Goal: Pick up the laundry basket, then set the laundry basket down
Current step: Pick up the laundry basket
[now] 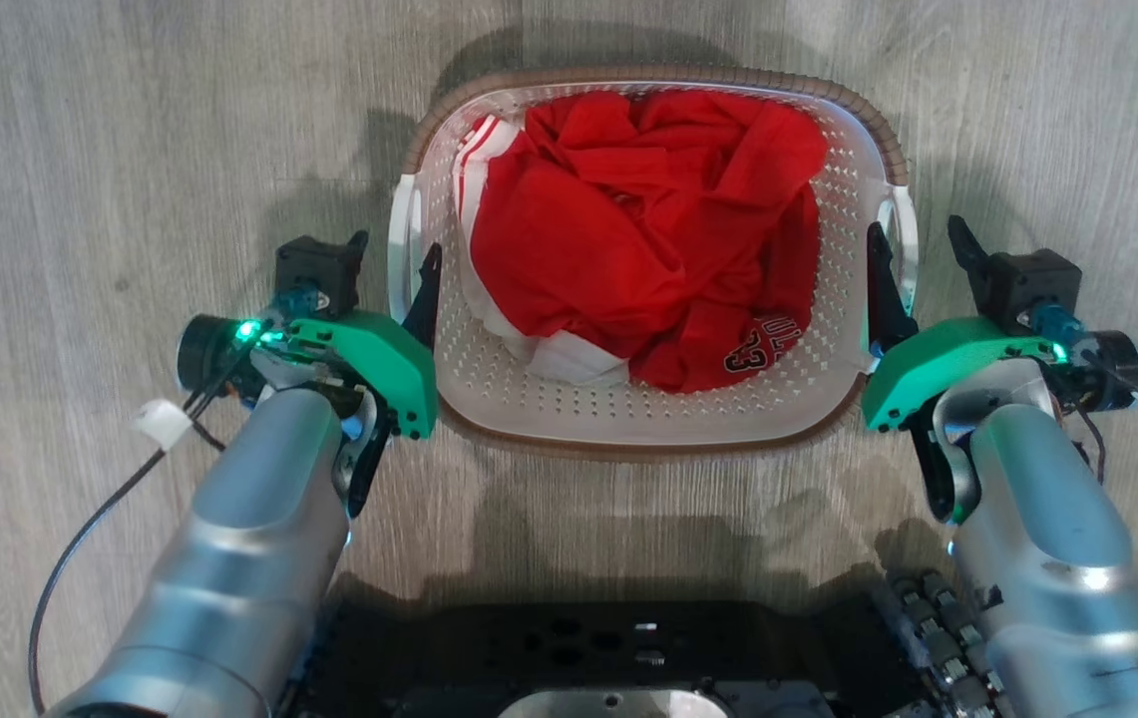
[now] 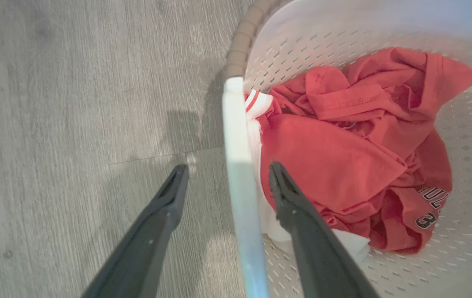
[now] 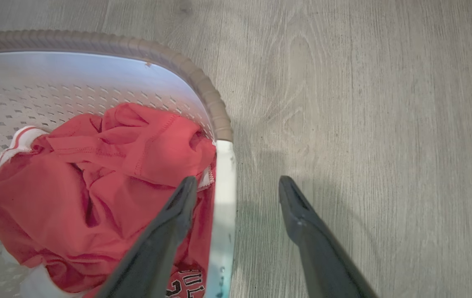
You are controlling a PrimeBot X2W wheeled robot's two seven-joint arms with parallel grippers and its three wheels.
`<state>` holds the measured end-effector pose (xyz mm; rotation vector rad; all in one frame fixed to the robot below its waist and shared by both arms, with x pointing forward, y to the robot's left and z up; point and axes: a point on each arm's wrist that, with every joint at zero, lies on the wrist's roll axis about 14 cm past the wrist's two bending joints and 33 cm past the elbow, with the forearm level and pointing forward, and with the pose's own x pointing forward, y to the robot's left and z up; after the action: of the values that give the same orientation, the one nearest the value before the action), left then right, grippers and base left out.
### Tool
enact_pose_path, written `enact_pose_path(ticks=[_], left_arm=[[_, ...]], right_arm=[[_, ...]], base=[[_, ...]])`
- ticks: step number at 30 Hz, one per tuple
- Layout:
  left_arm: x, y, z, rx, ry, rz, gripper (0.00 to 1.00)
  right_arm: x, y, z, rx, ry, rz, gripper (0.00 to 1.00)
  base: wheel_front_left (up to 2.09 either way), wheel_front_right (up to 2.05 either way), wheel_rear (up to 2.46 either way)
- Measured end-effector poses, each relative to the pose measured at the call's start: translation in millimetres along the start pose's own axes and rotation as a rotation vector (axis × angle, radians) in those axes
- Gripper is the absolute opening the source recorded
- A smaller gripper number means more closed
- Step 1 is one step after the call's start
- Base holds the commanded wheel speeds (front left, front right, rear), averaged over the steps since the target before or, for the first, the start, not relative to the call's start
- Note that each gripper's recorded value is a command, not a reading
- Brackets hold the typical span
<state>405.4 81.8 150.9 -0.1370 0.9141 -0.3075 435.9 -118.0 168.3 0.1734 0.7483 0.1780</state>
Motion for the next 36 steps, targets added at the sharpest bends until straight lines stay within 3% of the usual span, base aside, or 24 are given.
enact_pose_path(ticks=[22,23,25,26,27,28,29,31,32,36], left_arm=[[6,-7,-39,-0.026,0.144,-0.033,1.00],[7,-8,-38,-0.021,0.144,-0.037,1.00],[9,-10,-36,-0.015,0.144,-0.043,1.00],[10,-10,-36,-0.017,0.144,-0.044,0.86],[10,-11,-36,-0.018,0.147,-0.047,0.74],[9,-12,-39,-0.016,0.155,-0.051,0.48],[8,-12,-41,-0.017,0.162,-0.052,0.36],[7,-15,-44,-0.015,0.171,-0.060,0.00],[8,-16,-42,-0.025,0.168,-0.058,0.00],[7,-18,-40,-0.021,0.168,-0.058,0.00]], right_arm=[[22,9,-37,0.014,0.146,0.039,1.00],[23,9,-37,0.013,0.148,0.041,0.95],[24,10,-40,0.012,0.157,0.042,0.75],[24,10,-41,0.015,0.162,0.042,0.51],[23,10,-44,0.017,0.171,0.041,0.47],[22,9,-47,0.018,0.181,0.040,0.43],[21,9,-49,0.020,0.188,0.039,0.38],[20,10,-52,0.022,0.198,0.041,0.25],[21,12,-53,0.029,0.205,0.043,0.00],[21,12,-49,0.033,0.199,0.041,0.00]], base=[[0.00,0.00,0.00],[0.00,0.00,0.00],[0.00,0.00,0.00],[0.00,0.00,0.00],[0.00,0.00,0.00],[0.00,0.00,0.00],[0.00,0.00,0.00],[0.00,0.00,0.00],[0.00,0.00,0.00],[0.00,0.00,0.00]])
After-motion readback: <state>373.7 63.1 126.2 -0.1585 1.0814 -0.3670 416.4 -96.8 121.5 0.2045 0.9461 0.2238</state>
